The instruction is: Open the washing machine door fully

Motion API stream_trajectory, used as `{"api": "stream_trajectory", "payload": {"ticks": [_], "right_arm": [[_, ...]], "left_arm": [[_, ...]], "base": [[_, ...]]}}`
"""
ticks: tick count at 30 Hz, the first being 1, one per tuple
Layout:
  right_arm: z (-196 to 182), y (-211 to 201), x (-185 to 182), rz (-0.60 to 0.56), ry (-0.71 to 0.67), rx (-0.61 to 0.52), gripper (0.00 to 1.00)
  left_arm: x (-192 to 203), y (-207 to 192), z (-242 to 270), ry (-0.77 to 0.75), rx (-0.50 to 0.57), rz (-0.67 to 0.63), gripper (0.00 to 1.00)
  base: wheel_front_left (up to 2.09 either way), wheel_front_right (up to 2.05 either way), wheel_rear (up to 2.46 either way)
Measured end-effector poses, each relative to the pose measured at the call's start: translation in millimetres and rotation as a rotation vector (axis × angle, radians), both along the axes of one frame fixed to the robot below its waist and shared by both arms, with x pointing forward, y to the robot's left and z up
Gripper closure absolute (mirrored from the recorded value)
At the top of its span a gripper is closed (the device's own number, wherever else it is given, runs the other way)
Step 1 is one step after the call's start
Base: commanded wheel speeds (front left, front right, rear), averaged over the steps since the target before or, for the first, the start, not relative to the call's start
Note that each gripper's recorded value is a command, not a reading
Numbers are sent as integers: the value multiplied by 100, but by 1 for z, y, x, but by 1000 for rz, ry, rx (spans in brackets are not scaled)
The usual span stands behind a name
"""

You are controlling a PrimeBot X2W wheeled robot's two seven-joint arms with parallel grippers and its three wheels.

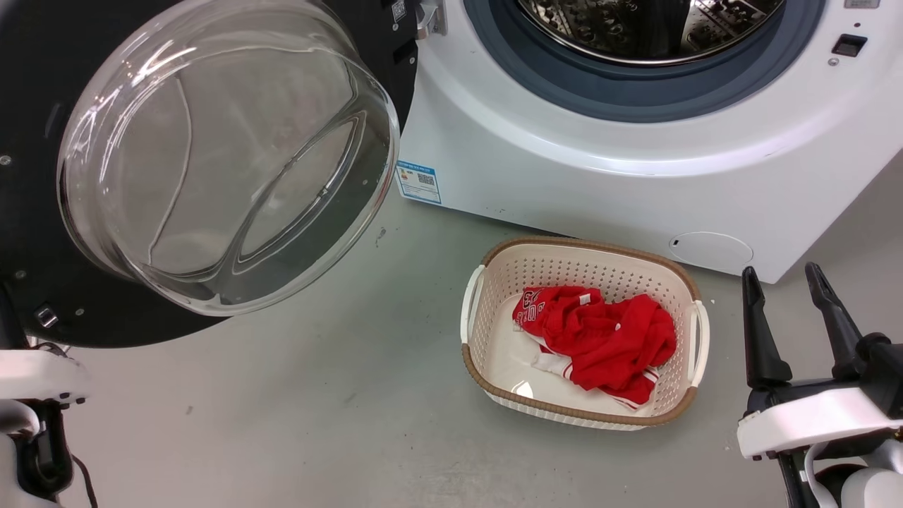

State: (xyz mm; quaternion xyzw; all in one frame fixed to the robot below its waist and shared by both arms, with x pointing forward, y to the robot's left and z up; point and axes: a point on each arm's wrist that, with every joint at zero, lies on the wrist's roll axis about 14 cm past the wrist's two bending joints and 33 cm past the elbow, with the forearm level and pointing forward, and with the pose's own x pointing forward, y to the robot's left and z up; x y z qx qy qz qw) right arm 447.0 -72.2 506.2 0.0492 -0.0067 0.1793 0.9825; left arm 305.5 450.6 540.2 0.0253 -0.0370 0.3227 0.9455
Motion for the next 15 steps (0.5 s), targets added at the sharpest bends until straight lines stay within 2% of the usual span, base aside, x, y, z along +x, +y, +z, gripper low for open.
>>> {"api": "stream_trajectory", "payload": {"ticks": [8, 15], "right_arm": [[9, -7, -7, -17, -24, 5, 0], [15, -13, -18, -30, -36, 3, 0]], "left_arm": [[-6, -19, 1, -31, 15, -20, 100], [-5, -74, -1, -61, 18, -136, 100]], "base": [[0, 0, 0], [0, 0, 0]]}}
